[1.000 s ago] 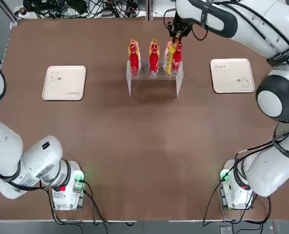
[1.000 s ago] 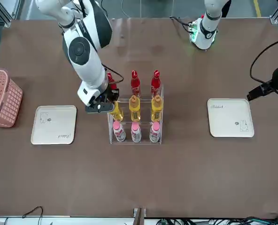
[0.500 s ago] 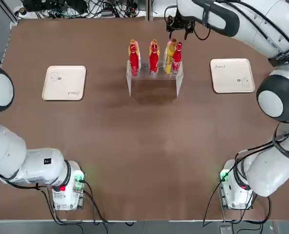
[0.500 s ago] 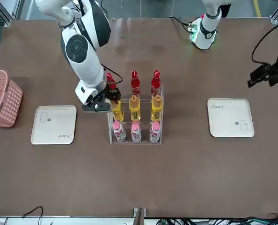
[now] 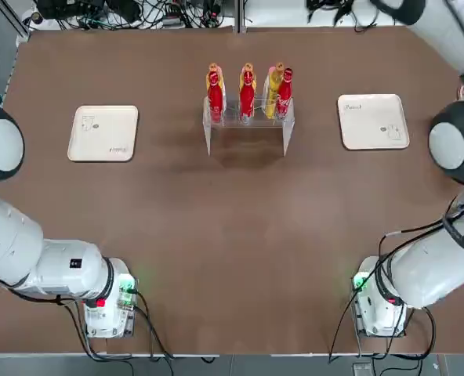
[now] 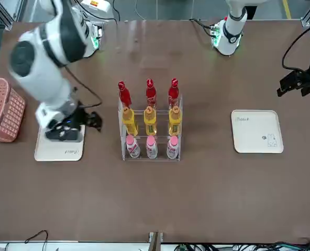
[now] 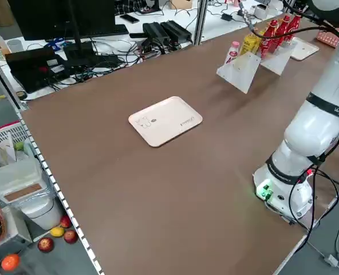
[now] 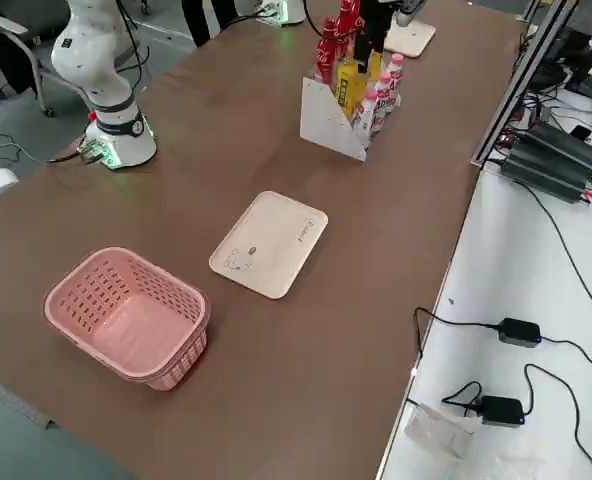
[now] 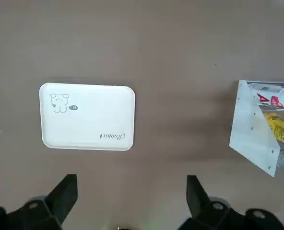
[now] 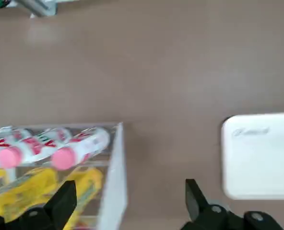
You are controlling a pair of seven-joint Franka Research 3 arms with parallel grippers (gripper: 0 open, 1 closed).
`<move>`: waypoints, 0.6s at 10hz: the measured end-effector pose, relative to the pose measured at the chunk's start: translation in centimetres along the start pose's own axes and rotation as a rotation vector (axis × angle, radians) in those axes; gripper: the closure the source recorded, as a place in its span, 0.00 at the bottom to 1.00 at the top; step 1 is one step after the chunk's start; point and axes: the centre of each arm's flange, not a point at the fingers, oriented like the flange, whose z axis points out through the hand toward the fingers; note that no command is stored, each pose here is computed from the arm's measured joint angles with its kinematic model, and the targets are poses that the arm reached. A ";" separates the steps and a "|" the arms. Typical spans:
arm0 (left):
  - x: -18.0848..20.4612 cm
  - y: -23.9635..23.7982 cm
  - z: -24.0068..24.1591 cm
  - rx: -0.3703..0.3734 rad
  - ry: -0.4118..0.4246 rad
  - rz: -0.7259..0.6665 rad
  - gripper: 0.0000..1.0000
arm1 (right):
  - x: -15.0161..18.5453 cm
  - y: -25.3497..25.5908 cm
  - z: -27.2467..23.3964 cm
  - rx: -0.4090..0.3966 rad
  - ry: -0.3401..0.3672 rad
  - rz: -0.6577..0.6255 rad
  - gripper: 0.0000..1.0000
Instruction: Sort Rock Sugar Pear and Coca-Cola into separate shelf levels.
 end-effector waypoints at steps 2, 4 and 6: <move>0.0 0.3 0.1 0.003 -0.002 0.004 0.00 | 1.5 9.2 -2.0 -0.024 0.001 -0.040 0.00; 0.0 -0.1 0.1 0.004 -0.003 -0.003 0.00 | 0.4 16.5 -5.0 -0.059 -0.034 0.009 0.00; 0.0 -0.5 0.2 0.015 -0.003 -0.008 0.00 | -2.6 18.8 -9.8 -0.094 -0.063 0.047 0.00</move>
